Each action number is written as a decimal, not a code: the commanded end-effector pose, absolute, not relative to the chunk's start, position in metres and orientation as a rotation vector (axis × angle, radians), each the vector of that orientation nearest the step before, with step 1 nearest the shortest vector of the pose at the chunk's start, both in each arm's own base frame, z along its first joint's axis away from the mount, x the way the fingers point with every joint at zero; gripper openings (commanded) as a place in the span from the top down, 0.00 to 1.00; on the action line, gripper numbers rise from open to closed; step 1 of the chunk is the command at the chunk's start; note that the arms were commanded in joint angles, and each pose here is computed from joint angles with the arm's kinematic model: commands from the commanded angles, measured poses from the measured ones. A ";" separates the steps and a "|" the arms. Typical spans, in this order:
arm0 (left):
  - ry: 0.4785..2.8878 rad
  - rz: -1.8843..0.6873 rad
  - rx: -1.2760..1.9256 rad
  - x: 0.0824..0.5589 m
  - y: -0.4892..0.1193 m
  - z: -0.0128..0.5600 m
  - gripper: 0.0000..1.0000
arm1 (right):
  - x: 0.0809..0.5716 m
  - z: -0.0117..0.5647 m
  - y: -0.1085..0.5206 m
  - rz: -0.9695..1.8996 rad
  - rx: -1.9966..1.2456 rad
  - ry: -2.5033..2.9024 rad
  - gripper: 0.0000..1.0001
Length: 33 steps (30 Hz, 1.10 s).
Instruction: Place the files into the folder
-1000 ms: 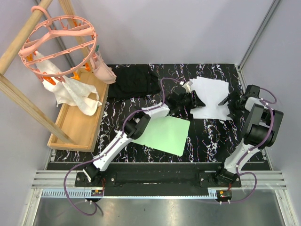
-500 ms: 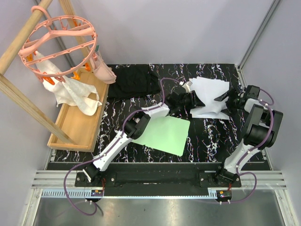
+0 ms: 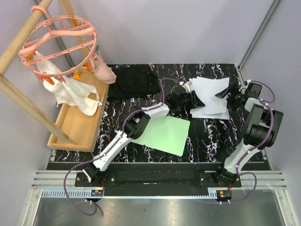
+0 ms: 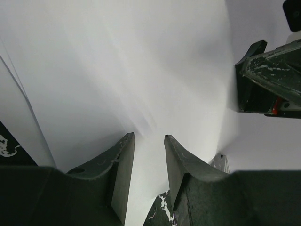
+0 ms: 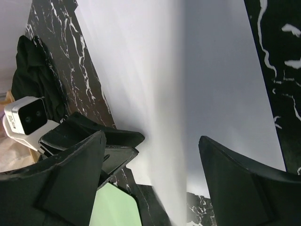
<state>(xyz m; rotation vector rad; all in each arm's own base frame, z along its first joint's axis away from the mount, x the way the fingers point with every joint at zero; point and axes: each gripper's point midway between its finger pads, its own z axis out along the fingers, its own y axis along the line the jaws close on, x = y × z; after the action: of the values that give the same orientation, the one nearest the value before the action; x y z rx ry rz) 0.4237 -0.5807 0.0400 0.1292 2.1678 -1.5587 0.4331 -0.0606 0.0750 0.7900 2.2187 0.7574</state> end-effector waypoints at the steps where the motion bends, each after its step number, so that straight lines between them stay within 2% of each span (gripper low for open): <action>1: 2.152 -1.566 0.135 0.428 -0.581 0.044 0.62 | 0.458 0.083 -0.068 0.751 0.637 2.202 0.11; 4: 2.147 -1.569 0.137 0.427 -0.581 0.046 0.62 | 0.463 0.081 -0.071 0.735 0.598 2.207 0.12; 8: 2.142 -1.574 0.144 0.428 -0.582 0.046 0.62 | 0.475 0.087 -0.067 0.815 0.585 2.190 0.18; 12: 2.123 -1.581 0.195 0.424 -0.586 0.054 0.61 | 0.482 0.083 -0.068 0.839 0.620 2.205 0.44; 13: 2.103 -1.584 0.218 0.423 -0.587 0.066 0.59 | 0.482 0.083 -0.068 0.848 0.631 2.207 0.60; 15: 2.080 -1.576 0.288 0.420 -0.588 0.081 0.55 | 0.484 0.087 -0.072 0.828 0.685 2.213 0.77; 16: 2.025 -1.579 0.325 0.421 -0.589 0.115 0.51 | 0.484 0.089 -0.072 0.833 0.696 2.216 0.94; 17: 1.982 -1.539 0.393 0.421 -0.588 0.130 0.48 | 0.488 0.099 -0.071 0.849 0.684 2.203 1.00; 18: 1.988 -1.499 0.422 0.420 -0.583 0.142 0.45 | 0.488 0.102 -0.071 0.861 0.717 2.206 1.00; 19: 1.922 -1.480 0.453 0.418 -0.577 0.188 0.41 | 0.488 0.111 -0.072 0.856 0.730 2.197 1.00; 20: 1.887 -1.425 0.495 0.419 -0.570 0.205 0.34 | 0.491 0.121 -0.072 0.851 0.728 2.183 1.00; 21: 1.826 -1.418 0.515 0.410 -0.557 0.257 0.30 | 0.490 0.128 -0.069 0.853 0.738 2.180 1.00; 23: 1.834 -1.383 0.529 0.401 -0.535 0.273 0.23 | 0.490 0.159 -0.067 0.805 0.703 2.150 1.00; 24: 1.759 -1.390 0.528 0.386 -0.516 0.324 0.21 | 0.486 0.165 -0.056 0.795 0.675 2.172 1.00; 25: 1.829 -1.367 0.516 0.379 -0.502 0.303 0.20 | 0.482 0.183 -0.052 0.770 0.644 2.158 1.00; 26: 1.829 -1.346 0.502 0.373 -0.490 0.308 0.19 | 0.477 0.190 -0.047 0.734 0.635 2.179 1.00; 27: 1.769 -1.341 0.497 0.357 -0.469 0.346 0.18 | 0.475 0.198 -0.037 0.734 0.616 2.184 1.00; 28: 1.841 -1.305 0.484 0.348 -0.455 0.321 0.18 | 0.468 0.217 -0.029 0.736 0.591 2.162 1.00; 29: 1.873 -1.252 0.472 0.345 -0.440 0.314 0.18 | 0.462 0.219 -0.020 0.764 0.627 2.161 1.00; 30: 1.839 -1.241 0.464 0.331 -0.419 0.338 0.18 | 0.453 0.239 -0.002 0.786 0.587 2.138 1.00; 31: 1.912 -1.205 0.445 0.324 -0.405 0.312 0.18 | 0.449 0.245 0.007 0.789 0.584 2.131 1.00; 32: 1.955 -1.169 0.396 0.325 -0.385 0.305 0.18 | 0.443 0.239 0.008 0.762 0.699 2.133 1.00; 33: 1.976 -1.157 0.369 0.311 -0.364 0.301 0.18 | 0.432 0.257 0.015 0.769 0.716 2.088 1.00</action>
<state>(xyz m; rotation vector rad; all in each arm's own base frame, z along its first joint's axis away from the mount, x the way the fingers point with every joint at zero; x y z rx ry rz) 0.3203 -0.4174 0.3622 0.4511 1.7896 -1.3270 0.4630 -0.0097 0.2025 0.6266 2.1847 0.7818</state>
